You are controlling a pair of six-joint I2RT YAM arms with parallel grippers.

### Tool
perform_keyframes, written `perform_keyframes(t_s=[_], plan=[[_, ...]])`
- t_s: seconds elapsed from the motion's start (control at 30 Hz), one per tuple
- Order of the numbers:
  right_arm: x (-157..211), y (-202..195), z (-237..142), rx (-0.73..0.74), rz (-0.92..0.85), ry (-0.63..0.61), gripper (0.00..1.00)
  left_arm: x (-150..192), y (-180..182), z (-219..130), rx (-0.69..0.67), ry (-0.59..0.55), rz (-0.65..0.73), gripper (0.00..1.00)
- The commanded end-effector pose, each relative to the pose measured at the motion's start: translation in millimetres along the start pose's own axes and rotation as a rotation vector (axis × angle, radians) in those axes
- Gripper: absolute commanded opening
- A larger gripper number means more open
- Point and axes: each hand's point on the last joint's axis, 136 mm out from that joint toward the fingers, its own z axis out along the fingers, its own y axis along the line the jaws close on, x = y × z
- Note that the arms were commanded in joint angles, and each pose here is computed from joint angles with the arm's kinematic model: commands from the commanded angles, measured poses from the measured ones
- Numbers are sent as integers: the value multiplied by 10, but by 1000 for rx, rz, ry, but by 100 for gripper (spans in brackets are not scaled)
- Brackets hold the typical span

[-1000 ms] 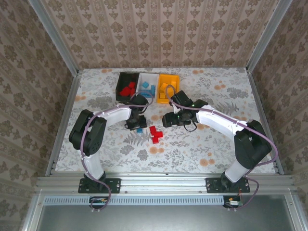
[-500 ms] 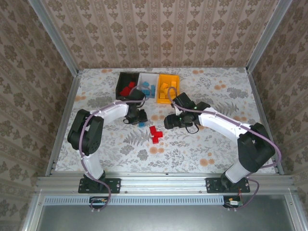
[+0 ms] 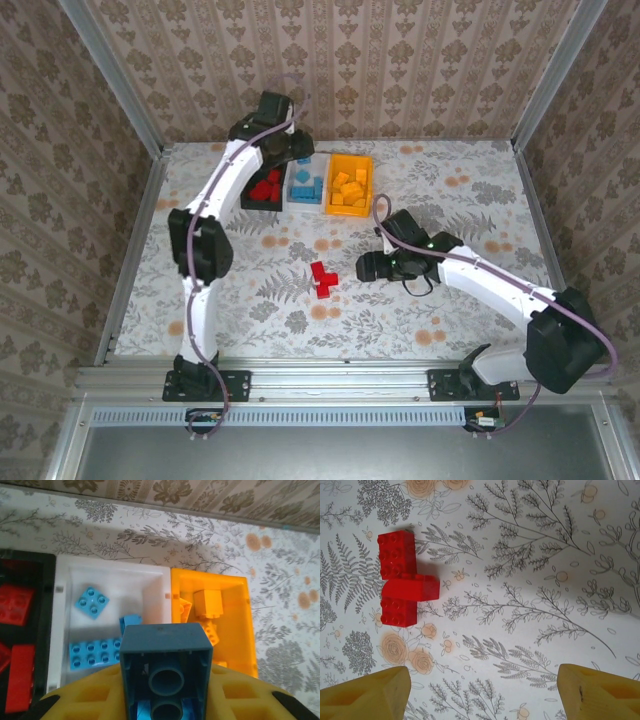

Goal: Sort the legos into containers by color

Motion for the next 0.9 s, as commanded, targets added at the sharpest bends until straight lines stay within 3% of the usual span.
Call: perform_keyframes(t_s=[0.0, 0.23, 0.4, 0.53, 0.7, 0.87], plan=[[19, 74, -55, -53, 32, -28, 78, 281, 204, 274, -73, 149, 57, 33], [159, 16, -78, -45, 36, -14, 78, 290, 329, 589, -73, 157, 50, 37], [192, 27, -42, -51, 40, 0, 78, 306, 345, 593, -72, 163, 54, 58], [184, 112, -10, -59, 24, 9, 78, 290, 345, 533, -74, 157, 52, 64], [134, 278, 21, -63, -29, 24, 78, 186, 234, 259, -55, 124, 59, 66], [113, 476, 160, -31, -126, 102, 78, 114, 81, -306, -32, 60, 81, 68]])
